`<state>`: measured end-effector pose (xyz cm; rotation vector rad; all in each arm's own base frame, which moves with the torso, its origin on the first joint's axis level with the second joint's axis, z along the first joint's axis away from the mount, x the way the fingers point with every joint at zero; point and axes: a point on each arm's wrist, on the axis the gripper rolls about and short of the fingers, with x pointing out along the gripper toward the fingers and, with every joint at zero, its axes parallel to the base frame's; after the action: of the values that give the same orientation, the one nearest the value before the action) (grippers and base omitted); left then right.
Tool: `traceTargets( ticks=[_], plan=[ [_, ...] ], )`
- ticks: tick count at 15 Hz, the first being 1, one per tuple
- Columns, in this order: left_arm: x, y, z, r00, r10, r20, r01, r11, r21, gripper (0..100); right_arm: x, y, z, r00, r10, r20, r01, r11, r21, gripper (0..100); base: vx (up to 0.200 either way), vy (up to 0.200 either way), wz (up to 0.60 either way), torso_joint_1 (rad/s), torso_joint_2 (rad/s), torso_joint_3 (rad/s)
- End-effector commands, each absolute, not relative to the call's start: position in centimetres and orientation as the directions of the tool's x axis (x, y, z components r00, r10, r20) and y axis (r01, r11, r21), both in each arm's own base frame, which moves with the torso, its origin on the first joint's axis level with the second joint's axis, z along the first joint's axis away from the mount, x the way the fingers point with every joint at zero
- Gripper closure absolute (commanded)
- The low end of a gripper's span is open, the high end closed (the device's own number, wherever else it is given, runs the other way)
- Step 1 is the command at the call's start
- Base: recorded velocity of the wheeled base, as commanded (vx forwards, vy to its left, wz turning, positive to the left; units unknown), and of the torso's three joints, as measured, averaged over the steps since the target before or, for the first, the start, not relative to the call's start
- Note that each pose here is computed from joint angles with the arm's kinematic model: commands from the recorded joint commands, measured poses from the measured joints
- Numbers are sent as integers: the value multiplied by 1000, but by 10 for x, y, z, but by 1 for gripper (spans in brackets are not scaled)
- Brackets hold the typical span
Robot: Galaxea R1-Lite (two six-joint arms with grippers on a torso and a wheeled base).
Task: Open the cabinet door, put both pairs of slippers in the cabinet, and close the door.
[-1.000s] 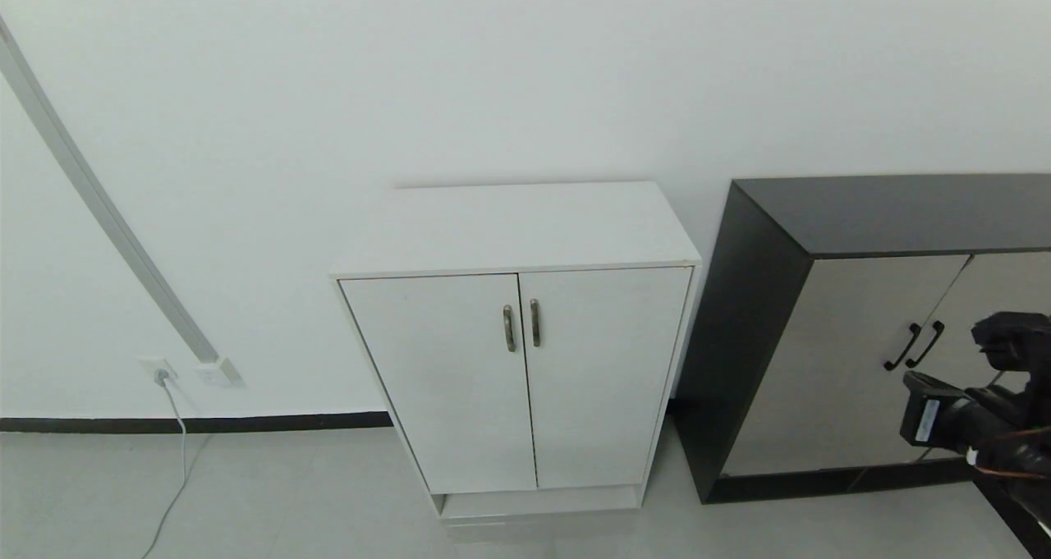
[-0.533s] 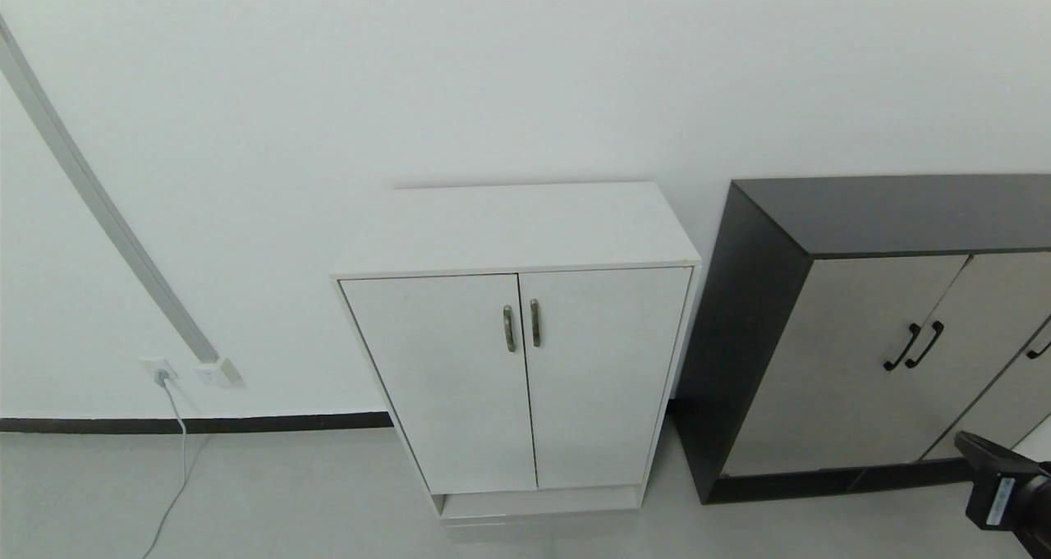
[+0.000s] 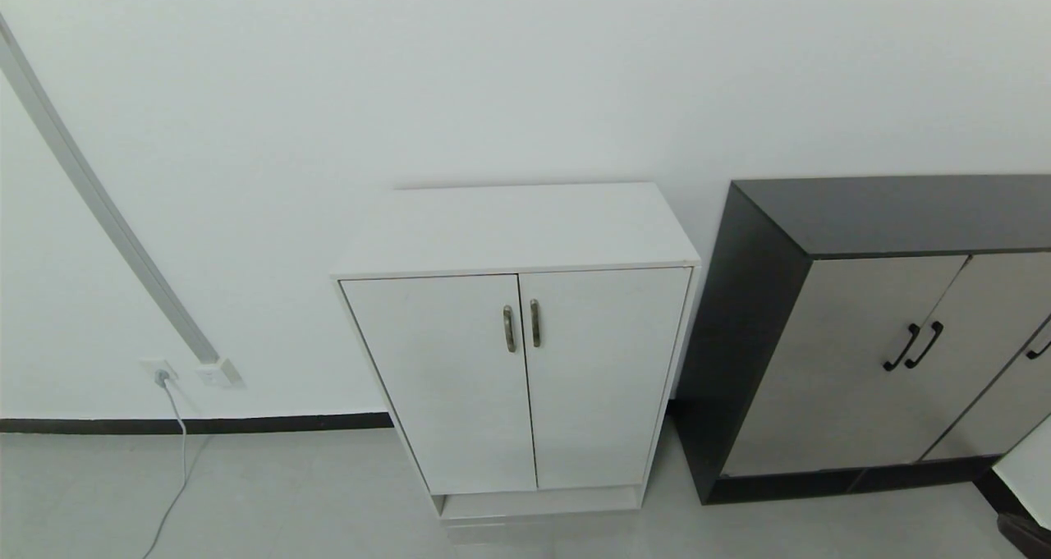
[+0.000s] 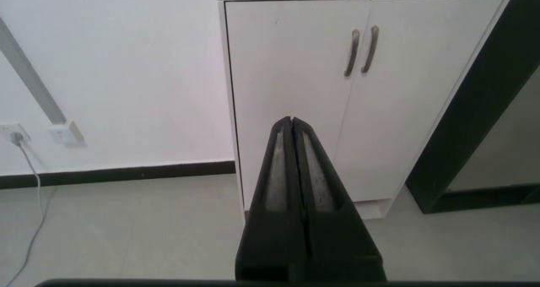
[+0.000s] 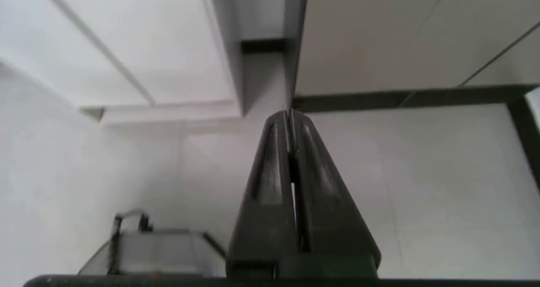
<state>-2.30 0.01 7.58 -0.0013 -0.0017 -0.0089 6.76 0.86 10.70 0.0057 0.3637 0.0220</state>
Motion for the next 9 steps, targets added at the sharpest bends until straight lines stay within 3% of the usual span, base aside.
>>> traceTargets(
  ticks=[1,7,9],
  plan=[
    [-23,0,76,1000,-9,2,9,1000,-2,100,47,6,107,952,62,-300,-57,998,28,100,0,0,0,0,0,0],
    [-23,0,76,1000,-9,0,9,1000,0,100,8,3,78,894,222,-389,-249,968,-22,100,0,0,0,0,0,0],
    [-23,0,76,1000,-9,0,9,1000,0,100,6,3,79,901,239,-362,-265,964,-25,100,0,0,0,0,0,0]
  ],
)
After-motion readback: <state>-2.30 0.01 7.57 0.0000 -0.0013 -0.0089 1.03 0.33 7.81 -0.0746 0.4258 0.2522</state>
